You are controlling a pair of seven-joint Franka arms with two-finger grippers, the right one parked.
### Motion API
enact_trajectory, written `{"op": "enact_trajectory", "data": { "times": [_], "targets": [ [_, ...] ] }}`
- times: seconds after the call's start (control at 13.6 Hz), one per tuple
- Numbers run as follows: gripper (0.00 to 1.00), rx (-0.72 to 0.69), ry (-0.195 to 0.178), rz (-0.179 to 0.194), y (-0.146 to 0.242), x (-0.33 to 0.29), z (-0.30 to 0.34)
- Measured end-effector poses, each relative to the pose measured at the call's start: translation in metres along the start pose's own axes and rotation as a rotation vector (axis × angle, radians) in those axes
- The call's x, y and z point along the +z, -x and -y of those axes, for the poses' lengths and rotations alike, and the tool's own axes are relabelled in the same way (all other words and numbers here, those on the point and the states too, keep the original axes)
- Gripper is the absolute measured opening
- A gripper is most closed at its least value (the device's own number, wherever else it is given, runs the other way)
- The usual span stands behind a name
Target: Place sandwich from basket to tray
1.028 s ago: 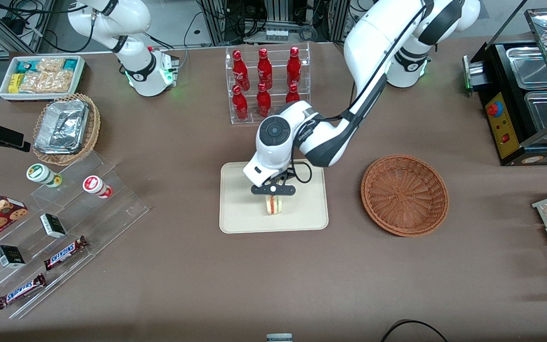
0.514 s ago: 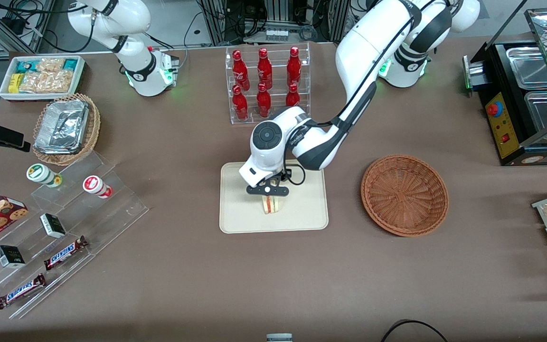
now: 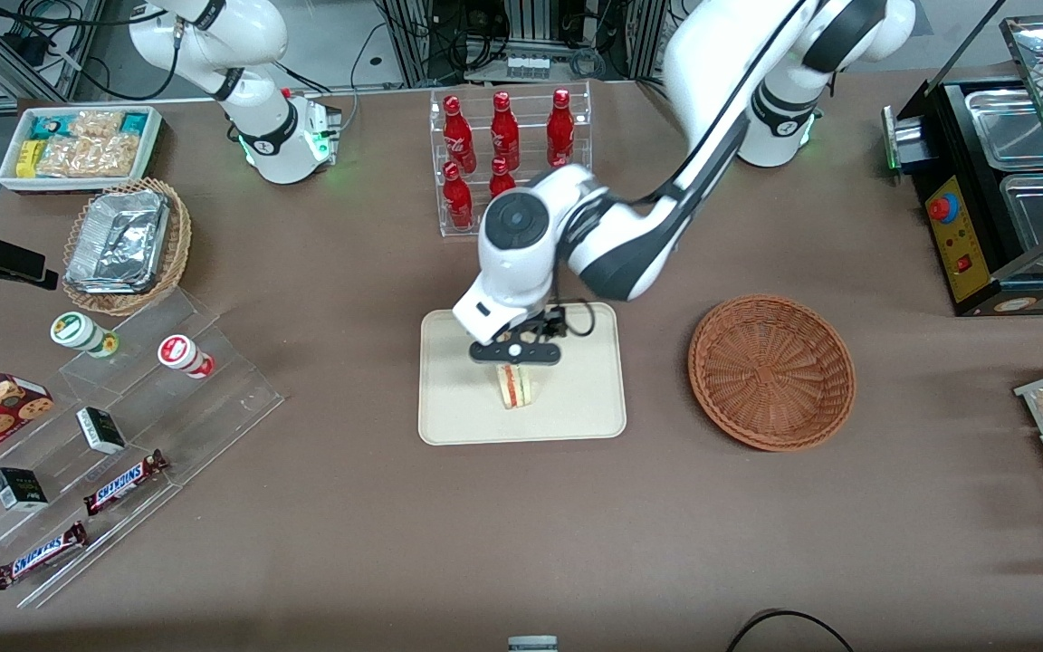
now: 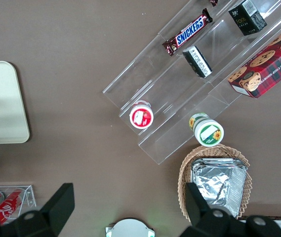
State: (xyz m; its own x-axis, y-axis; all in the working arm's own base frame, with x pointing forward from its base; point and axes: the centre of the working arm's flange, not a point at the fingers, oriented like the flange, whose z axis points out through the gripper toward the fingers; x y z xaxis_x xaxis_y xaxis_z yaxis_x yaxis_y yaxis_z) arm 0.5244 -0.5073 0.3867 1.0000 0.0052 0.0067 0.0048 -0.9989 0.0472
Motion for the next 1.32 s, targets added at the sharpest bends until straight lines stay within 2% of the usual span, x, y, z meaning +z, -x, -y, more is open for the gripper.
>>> {"op": "enact_trajectory", "data": {
  "times": [0.15, 0.44, 0.59, 0.73, 0.95, 1.32],
  "targets": [
    [1.0, -0.051, -0.003, -0.007, -0.01, -0.05, 0.034],
    [1.0, -0.157, -0.027, -0.065, -0.016, -0.123, 0.139],
    [1.0, -0.155, -0.043, -0.086, -0.008, -0.156, 0.192],
    [1.0, -0.127, -0.075, -0.06, -0.001, -0.181, 0.24],
    [1.0, -0.072, -0.1, -0.028, -0.004, -0.207, 0.307],
    [1.0, -0.02, -0.099, 0.015, -0.015, -0.235, 0.391]
  ]
}}
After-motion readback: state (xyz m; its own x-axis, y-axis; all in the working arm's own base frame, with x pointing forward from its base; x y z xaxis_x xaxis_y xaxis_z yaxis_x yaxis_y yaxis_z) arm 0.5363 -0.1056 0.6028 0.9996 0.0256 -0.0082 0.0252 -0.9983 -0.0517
